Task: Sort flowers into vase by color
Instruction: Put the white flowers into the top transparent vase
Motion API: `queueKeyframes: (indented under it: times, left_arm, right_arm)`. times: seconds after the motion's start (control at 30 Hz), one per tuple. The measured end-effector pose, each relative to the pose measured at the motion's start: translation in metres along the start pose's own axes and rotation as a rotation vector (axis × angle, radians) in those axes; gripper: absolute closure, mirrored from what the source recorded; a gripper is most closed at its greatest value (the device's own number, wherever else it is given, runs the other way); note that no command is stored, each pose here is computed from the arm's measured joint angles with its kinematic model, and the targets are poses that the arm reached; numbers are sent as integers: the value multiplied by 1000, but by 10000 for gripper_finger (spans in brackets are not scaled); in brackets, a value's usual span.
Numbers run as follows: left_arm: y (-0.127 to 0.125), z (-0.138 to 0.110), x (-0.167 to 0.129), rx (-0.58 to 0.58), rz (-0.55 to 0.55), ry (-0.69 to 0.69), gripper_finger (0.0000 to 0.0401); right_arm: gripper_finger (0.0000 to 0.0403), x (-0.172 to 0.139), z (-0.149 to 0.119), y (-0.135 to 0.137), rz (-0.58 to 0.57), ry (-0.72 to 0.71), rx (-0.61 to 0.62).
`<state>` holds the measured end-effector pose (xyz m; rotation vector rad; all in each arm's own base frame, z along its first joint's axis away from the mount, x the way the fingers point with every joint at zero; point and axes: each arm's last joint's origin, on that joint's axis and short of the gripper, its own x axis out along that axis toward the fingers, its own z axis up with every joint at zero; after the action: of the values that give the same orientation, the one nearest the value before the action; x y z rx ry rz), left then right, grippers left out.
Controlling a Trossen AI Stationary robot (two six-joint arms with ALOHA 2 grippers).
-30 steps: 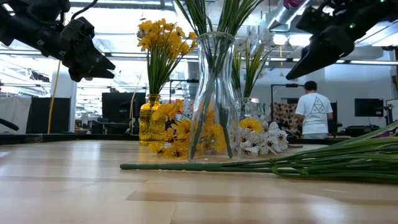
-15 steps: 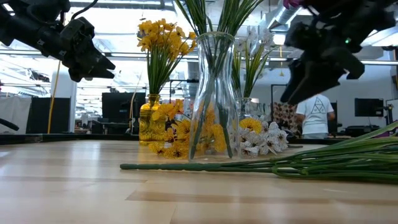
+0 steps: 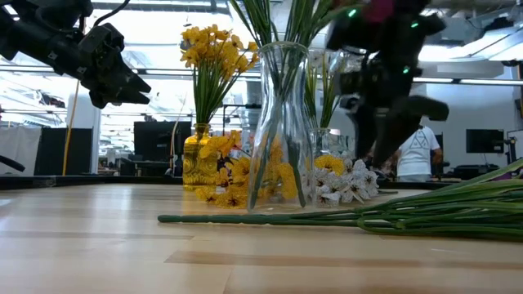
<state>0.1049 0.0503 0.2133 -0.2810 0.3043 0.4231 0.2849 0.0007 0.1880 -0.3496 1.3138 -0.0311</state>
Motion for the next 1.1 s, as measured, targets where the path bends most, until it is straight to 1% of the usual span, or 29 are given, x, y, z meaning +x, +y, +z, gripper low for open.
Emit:
queueKeyframes:
  times: [0.13,0.3,0.5,0.6,0.73,1.0,1.1]
  left_arm:
    - [0,0,0,3,0,0,191]
    - [0,0,0,12,1,3,191]
    - [0,-1,0,18,1,5,191]
    - [0,-1,0,22,1,6,191]
    - [0,-1,0,22,2,6,191]
    - [0,-1,0,22,2,6,191]
    - [0,-1,0,22,2,6,191]
  right_arm:
    - [154,15,9,-8,20,108,-43]
    - [154,35,17,-16,41,186,-101]
    - [156,52,17,-22,64,259,-115]
    - [167,56,15,-24,91,297,-122]
    - [208,57,12,-27,144,300,-101]
    - [334,55,10,-25,162,321,-107]
    - [373,53,8,-22,164,344,-90]
